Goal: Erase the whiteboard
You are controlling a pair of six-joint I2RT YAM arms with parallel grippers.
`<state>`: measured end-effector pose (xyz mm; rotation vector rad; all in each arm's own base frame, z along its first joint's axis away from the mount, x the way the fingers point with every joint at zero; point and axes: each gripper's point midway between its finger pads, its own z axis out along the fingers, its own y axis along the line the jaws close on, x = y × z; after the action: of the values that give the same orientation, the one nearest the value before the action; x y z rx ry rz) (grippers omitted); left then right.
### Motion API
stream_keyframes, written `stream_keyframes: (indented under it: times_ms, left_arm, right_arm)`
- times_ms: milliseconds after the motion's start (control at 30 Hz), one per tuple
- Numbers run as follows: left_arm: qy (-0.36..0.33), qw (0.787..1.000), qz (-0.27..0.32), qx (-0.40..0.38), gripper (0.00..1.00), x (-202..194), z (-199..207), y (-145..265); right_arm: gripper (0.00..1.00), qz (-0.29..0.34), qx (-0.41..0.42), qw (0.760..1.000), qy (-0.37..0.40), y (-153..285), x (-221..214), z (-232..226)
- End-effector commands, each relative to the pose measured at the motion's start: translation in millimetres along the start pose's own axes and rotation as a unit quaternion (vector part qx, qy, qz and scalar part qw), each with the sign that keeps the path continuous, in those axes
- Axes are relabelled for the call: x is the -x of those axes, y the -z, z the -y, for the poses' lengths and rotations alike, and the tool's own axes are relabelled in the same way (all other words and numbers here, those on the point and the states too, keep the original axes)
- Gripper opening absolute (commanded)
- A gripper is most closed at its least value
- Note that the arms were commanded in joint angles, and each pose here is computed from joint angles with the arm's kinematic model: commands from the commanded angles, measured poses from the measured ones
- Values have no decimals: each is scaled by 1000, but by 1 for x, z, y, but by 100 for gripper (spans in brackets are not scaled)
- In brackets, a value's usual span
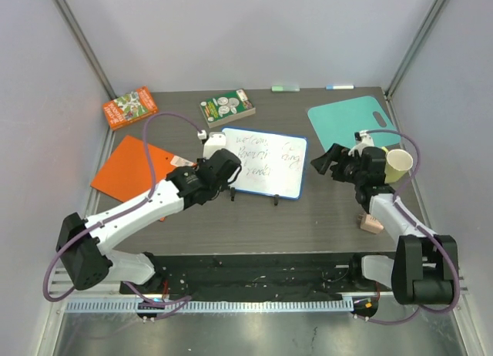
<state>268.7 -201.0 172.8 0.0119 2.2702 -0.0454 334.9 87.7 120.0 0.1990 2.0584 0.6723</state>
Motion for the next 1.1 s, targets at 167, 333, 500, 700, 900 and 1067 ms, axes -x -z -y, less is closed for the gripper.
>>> stream_keyframes:
  times_ms: [167, 333, 500, 700, 900, 1067]
  left_arm:
    - [12, 999, 49, -9, 0, 69, -4, -22]
    - [-7, 998, 50, -31, 0, 96, 4, -40]
    - [-23, 999, 40, -26, 0, 105, 13, -55]
    - [-34, 999, 18, -34, 0, 101, 31, -79]
    - [-38, 998, 2, -44, 0, 94, 44, -98]
    - [-19, 998, -8, -59, 0, 93, 48, -110]
  right_arm:
    - [90, 49, 135, 990, 10, -28, 74, -42]
    - [87, 37, 174, 984, 18, -49, 84, -48]
    - [84, 29, 167, 986, 3, -75, 82, -32]
    - [74, 4, 193, 981, -12, -92, 68, -27]
    - [56, 2, 239, 971, -13, -92, 64, -38]
    - [45, 3, 267, 964, -4, -89, 62, -45]
